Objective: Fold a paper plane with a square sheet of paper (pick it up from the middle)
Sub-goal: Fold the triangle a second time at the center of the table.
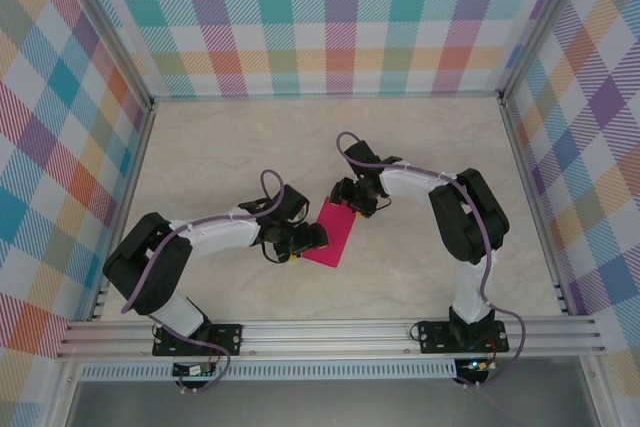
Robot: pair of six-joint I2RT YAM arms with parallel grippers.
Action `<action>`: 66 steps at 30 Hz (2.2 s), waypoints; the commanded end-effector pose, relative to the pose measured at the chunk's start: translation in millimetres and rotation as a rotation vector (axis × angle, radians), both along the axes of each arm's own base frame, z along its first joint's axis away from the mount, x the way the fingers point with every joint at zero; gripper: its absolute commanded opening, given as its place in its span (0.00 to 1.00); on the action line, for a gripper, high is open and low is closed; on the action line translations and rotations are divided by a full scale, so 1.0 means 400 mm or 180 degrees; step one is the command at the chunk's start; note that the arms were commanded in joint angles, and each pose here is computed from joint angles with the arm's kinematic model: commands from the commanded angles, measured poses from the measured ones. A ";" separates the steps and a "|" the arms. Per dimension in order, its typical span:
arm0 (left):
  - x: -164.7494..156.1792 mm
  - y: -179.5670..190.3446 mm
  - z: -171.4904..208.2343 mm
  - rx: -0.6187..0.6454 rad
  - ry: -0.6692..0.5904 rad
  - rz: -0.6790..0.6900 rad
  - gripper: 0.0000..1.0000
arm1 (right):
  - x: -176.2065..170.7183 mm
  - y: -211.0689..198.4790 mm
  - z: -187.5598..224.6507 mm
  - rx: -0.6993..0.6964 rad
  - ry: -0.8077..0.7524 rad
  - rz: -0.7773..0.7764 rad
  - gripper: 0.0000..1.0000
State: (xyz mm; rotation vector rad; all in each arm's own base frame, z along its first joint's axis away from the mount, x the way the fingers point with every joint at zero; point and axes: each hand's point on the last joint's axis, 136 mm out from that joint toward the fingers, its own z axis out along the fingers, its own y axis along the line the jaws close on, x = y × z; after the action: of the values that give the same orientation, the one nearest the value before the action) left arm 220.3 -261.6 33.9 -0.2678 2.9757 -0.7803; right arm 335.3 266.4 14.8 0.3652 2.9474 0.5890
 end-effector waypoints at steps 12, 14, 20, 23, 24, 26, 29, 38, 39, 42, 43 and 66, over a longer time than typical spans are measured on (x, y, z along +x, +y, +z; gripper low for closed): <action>0.008 -0.059 0.043 -0.0391 -0.0177 -0.0144 0.68 | -0.124 -0.085 -0.212 -0.0520 0.0684 -0.0015 0.64; 0.009 -0.068 0.044 -0.0462 -0.0176 -0.0153 0.68 | -0.123 -0.081 -0.209 -0.0499 0.0676 -0.0008 0.64; 0.025 -0.107 0.080 -0.0759 -0.0324 -0.0233 0.68 | -0.097 -0.046 -0.166 -0.0322 0.0554 0.0165 0.64; 0.033 -0.107 0.082 -0.0772 -0.0384 -0.0204 0.68 | -0.067 -0.007 -0.137 -0.0196 0.0470 0.0396 0.64; 0.035 -0.104 0.077 -0.0740 -0.0392 -0.0185 0.68 | -0.058 0.005 -0.135 -0.0156 0.0464 0.0459 0.64; 0.037 -0.095 0.066 -0.0667 -0.0380 -0.0146 0.69 | -0.048 0.026 -0.135 -0.0079 0.0464 0.0552 0.62; 0.040 -0.088 0.051 -0.0618 -0.0369 -0.0084 0.69 | -0.031 0.046 -0.129 -0.0017 0.0429 0.0641 0.60; 0.040 -0.063 0.054 -0.0530 -0.0456 0.0002 0.67 | 0.007 0.062 0.065 0.0154 -0.0171 0.0876 0.60; 0.038 -0.056 0.054 -0.0516 -0.0472 0.0015 0.66 | 0.003 0.062 0.088 0.0190 -0.0219 0.0894 0.60; 0.030 -0.043 0.050 -0.0490 -0.0470 0.0051 0.64 | -0.019 0.073 0.112 0.0349 -0.0207 0.0932 0.55; 0.028 -0.041 0.049 -0.0490 -0.0466 0.0057 0.63 | -0.030 0.081 0.106 0.0399 -0.0157 0.0944 0.51; 0.052 -0.092 0.109 -0.0858 -0.0633 -0.0019 0.49 | -0.117 0.107 -0.015 0.0497 0.0397 0.1049 0.28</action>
State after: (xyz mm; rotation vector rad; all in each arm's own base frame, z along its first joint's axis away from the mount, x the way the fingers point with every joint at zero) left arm 238.2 -286.5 76.4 -0.2266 2.6982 -1.1110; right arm 301.4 317.4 20.9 -0.0741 3.0470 0.9365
